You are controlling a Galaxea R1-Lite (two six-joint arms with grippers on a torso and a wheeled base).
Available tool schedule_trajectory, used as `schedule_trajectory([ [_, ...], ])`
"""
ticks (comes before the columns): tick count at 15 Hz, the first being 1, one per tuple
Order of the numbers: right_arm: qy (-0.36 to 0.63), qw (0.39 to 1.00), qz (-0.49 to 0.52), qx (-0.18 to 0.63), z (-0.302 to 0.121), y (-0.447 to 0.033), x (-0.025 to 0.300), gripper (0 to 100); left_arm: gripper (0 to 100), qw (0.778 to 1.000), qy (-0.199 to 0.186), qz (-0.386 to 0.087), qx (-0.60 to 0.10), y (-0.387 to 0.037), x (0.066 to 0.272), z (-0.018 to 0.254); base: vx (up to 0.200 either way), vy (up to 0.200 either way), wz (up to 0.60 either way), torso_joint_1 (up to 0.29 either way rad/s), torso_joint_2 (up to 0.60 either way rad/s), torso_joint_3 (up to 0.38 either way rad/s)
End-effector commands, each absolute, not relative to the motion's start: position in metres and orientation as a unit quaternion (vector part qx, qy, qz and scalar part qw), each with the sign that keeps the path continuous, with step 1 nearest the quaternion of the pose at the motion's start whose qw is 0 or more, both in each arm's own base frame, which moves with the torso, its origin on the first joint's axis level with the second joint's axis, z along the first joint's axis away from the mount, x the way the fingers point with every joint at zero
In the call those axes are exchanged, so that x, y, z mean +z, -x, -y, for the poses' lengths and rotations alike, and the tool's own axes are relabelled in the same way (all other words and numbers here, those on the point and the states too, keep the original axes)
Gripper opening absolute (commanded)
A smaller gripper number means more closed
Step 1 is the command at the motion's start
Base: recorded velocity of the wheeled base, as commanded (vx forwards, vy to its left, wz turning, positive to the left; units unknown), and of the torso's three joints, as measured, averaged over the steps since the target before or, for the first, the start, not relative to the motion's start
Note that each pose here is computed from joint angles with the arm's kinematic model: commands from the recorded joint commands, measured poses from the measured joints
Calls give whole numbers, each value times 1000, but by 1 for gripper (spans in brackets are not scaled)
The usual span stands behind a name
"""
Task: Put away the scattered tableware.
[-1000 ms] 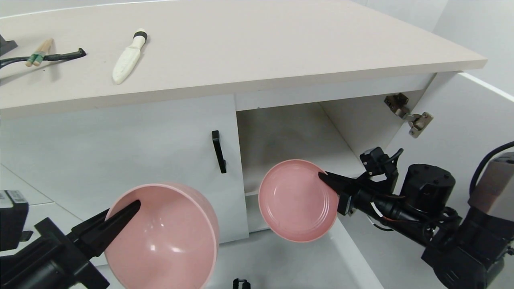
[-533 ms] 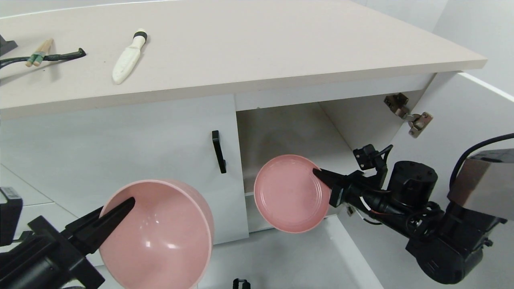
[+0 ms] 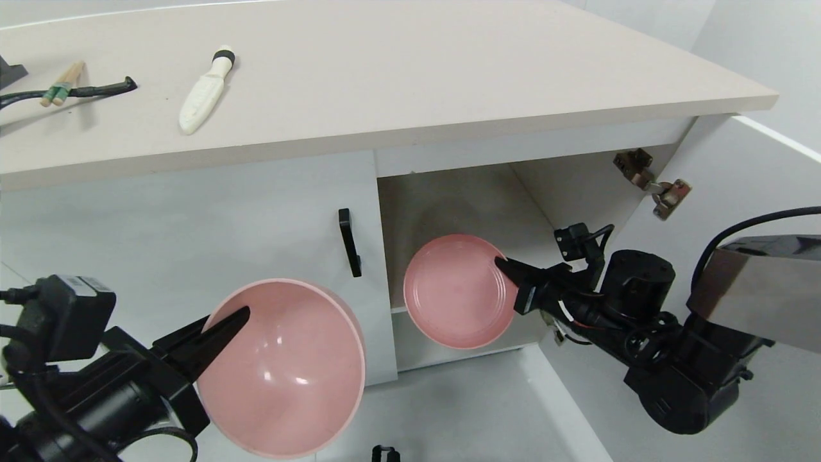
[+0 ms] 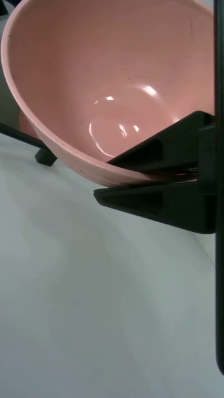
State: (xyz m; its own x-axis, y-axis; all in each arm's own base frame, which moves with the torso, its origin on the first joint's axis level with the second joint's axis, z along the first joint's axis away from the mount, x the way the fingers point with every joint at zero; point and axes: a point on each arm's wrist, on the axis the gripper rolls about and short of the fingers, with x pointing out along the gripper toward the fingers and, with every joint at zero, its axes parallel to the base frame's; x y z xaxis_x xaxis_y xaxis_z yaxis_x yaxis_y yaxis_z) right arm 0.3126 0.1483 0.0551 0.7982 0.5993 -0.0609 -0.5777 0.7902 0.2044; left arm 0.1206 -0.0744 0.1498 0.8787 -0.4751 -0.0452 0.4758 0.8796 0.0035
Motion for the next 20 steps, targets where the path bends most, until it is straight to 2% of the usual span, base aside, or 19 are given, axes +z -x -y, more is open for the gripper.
schedule_trajectory([
  [1, -100, 943, -60, 313, -152, -319, 52, 0, 0, 969, -10, -29, -247, -122, 147, 76, 0, 0, 0, 0, 0, 0],
  [8, -126, 943, -61, 302, -168, -355, 64, 0, 0, 970, -9, -32, -241, -124, 147, 75, 0, 0, 0, 0, 0, 0],
  [20, -127, 955, -71, 260, -164, -411, 27, 0, 0, 970, -9, -32, -241, -123, 146, 74, 0, 0, 0, 0, 0, 0],
])
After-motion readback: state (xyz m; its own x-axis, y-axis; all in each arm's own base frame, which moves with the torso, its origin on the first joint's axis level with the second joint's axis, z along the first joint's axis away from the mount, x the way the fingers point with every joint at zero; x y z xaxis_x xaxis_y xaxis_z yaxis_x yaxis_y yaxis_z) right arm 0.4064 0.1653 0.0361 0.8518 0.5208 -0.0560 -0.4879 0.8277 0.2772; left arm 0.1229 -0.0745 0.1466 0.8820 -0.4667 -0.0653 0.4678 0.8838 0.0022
